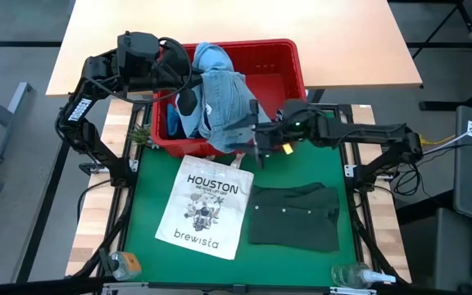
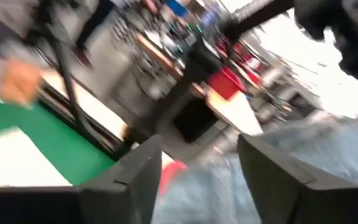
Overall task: Fold Laundry from Bin
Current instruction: Fold the light blue jeans
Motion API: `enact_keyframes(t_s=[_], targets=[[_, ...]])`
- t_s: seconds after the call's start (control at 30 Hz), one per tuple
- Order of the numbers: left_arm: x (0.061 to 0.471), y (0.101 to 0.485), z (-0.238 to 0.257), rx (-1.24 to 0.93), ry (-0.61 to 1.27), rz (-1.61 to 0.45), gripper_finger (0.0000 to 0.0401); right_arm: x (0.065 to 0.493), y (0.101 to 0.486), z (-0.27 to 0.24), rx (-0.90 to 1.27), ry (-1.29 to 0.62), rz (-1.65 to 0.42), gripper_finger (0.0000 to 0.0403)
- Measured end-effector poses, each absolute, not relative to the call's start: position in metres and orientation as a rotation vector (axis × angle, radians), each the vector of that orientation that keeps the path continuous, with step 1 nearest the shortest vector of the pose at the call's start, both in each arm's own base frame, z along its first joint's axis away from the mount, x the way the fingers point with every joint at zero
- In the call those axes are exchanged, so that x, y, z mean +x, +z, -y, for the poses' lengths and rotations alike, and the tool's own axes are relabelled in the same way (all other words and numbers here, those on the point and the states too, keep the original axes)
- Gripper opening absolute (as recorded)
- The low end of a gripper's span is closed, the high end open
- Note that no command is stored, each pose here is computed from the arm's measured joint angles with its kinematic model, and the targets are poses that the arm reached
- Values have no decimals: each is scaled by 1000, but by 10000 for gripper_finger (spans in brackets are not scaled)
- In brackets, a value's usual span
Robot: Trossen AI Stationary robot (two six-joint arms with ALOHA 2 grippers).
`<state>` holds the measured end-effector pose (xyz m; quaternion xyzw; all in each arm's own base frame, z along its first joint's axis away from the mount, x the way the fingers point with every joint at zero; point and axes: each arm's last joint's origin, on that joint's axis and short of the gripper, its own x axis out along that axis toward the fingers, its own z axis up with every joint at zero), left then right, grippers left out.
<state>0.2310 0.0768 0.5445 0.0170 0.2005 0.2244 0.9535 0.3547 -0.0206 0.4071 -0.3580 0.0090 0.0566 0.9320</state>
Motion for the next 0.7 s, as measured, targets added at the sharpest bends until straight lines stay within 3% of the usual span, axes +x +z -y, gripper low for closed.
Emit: enact_keyframes(t_s=[0.17,0.37,0.5,0.7], targets=[[231,544,-77,33,455,-417,12,368,392,26,-912,-15,-127,255],[231,544,-77,33,455,-418,12,378,379,31,-925,-130,-227,255],[231,544,-77,31,456,-417,12,378,377,32,-927,-152,-250,224],[231,544,-77,26,450,-416,12,378,376,32,-953,-145,-257,128]])
